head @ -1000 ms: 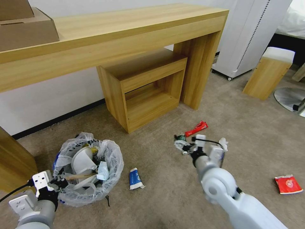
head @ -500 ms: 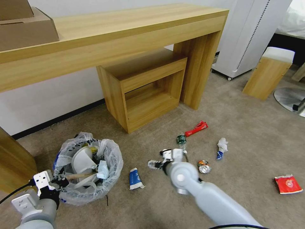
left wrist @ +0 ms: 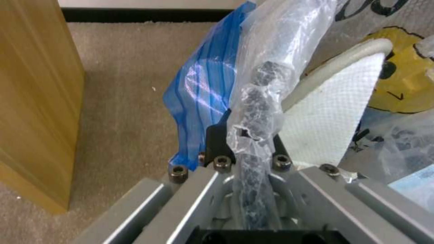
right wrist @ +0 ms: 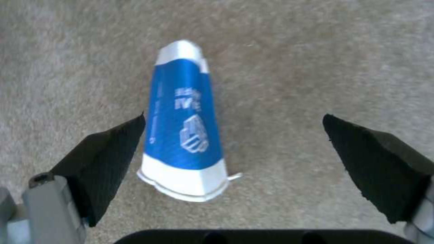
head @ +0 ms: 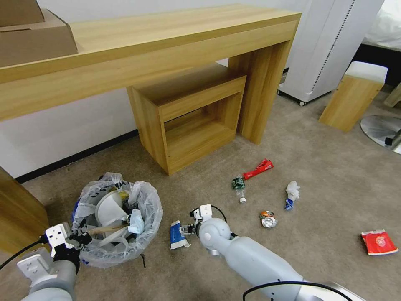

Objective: Pick up the trash bin and place the garbage on the floor into it.

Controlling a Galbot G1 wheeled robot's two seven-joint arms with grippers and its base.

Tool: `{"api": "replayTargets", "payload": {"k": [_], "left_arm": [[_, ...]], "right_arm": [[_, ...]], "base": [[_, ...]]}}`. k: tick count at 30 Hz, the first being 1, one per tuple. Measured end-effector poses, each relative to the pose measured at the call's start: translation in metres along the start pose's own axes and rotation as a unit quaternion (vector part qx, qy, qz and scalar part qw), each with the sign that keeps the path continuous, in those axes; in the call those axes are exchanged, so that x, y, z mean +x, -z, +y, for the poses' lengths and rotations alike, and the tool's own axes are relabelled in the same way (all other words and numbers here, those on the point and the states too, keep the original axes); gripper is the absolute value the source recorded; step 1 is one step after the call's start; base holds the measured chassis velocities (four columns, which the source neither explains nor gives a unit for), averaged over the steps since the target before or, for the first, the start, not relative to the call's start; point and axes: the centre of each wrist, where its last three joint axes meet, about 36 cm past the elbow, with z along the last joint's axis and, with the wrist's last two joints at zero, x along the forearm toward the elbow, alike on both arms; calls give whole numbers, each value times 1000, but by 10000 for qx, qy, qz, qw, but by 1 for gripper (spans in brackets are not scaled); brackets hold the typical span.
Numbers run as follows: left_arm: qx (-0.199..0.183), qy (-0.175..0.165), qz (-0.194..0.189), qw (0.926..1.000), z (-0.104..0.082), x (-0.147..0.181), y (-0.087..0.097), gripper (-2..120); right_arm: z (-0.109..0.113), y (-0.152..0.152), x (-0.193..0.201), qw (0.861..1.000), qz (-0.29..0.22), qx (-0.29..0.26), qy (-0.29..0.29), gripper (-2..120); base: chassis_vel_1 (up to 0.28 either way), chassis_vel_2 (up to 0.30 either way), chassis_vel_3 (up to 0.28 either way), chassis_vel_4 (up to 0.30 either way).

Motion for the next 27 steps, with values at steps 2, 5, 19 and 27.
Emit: {"api": "replayTargets", "payload": {"k": [2,5,19,27], "left_arm": [[12,-19,-29,10000,-1,1,1,0],[12,-40,-53,10000,-1,1,2,0],[-13,-187,-116,9998,-3,3,3,0],[45,-281,-162,9995,-6,4,2,0]], "right_arm": [[11,-6,-8,9999,58,161,-16,100],[17,-11,-16,9996,100,255,-86,100],[17,-30,-44,9980,50,492,-402,100],[23,-43,-46,9974,-88,608,-364,73]], "base": [[0,0,0,0],[0,0,0,0],[0,0,0,0],[0,0,0,0]]}}
